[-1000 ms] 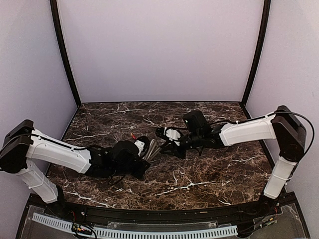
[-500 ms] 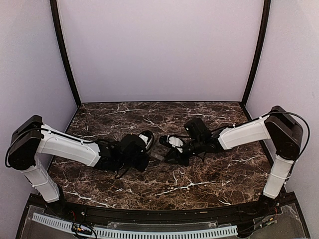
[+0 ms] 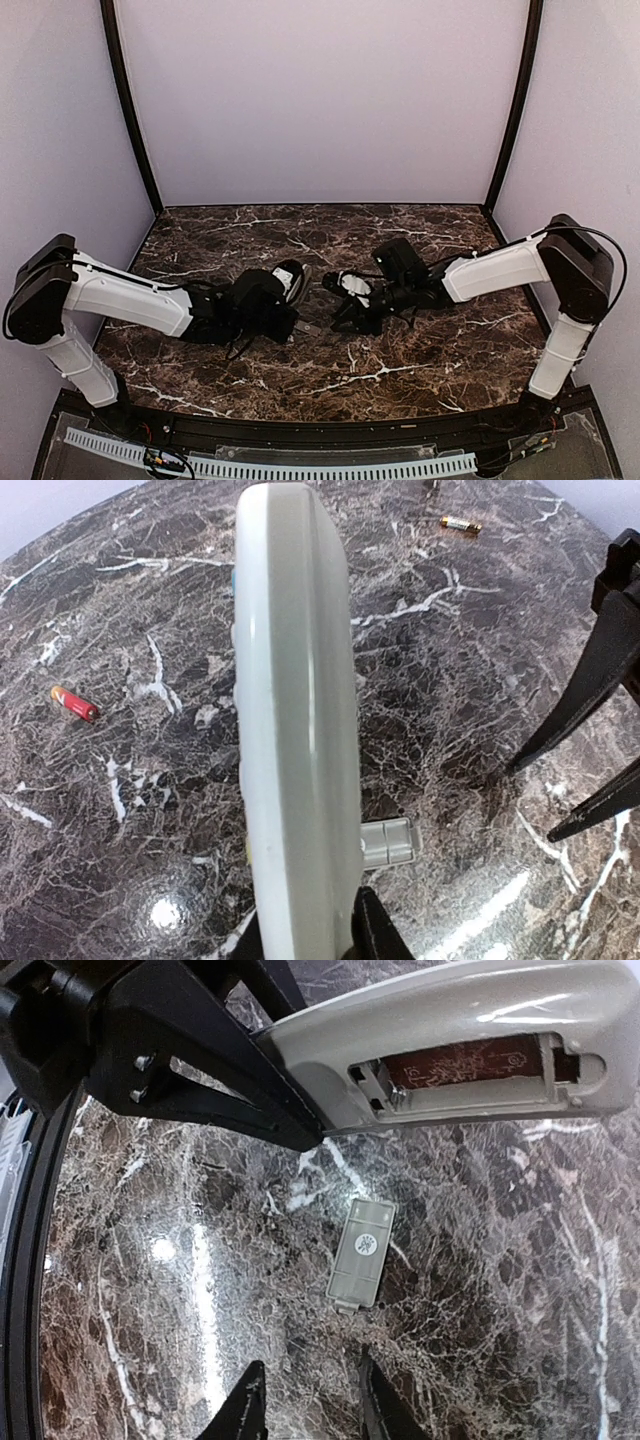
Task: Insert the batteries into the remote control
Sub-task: Pick up the center of the board.
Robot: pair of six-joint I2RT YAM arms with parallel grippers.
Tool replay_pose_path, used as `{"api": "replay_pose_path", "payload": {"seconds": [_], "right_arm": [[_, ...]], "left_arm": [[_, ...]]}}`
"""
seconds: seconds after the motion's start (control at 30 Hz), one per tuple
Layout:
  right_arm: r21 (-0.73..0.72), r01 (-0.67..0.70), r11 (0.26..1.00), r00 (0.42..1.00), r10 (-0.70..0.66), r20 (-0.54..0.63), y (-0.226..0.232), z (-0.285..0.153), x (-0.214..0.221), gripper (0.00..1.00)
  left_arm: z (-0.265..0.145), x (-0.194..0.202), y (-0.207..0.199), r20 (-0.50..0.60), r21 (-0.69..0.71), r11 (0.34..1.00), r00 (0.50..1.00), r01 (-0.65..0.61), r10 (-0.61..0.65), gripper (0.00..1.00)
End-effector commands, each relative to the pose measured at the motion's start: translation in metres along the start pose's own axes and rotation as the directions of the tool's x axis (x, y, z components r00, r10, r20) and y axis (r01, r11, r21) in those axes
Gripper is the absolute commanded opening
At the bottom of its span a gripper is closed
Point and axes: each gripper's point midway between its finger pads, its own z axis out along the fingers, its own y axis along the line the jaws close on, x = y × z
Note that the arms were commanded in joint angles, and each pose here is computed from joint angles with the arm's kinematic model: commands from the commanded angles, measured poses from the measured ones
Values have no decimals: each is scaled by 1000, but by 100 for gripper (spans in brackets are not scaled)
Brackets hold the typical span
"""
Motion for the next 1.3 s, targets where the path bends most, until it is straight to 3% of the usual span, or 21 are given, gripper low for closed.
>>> {"api": "replay_pose_path", "payload": {"seconds": [0.0, 0.13, 0.27, 0.33, 0.47, 0.6, 0.73, 0.93, 1.27], "right_arm": [[32, 5, 999, 994, -9, 113, 3, -30, -46, 33], [96, -67, 993, 972, 43, 229, -3, -64, -98, 58], [87, -391, 916, 862, 332, 383, -14, -95, -149, 70], [32, -432, 902, 818, 376, 435, -1, -99, -173, 87], [32, -430, 902, 774, 350, 527, 29, -97, -218, 98], [-4, -463, 886, 749, 394, 533, 35, -85, -241, 99], [-26, -438, 898, 761, 386, 522, 50, -71, -256, 97], [39, -474, 880, 761, 387, 521, 46, -58, -260, 82], [72, -477, 876, 777, 381, 501, 54, -45, -261, 66]], "left_arm": [[-46, -51, -4, 208, 106, 993, 975, 52, -73, 0], [-88, -77, -10, 341, 240, 968, 927, 75, -157, 0], [-123, -93, -10, 424, 295, 953, 884, 70, -196, 0], [-138, -99, -8, 464, 293, 954, 864, 58, -195, 0], [-157, -104, -7, 520, 275, 961, 835, 39, -182, 0], [-167, -105, -7, 543, 262, 965, 822, 29, -173, 0], [-173, -105, -5, 549, 256, 966, 816, 40, -179, 0], [-173, -100, -4, 540, 221, 975, 827, 38, -154, 0], [-167, -95, 1, 522, 168, 985, 844, 44, -127, 0]]}}
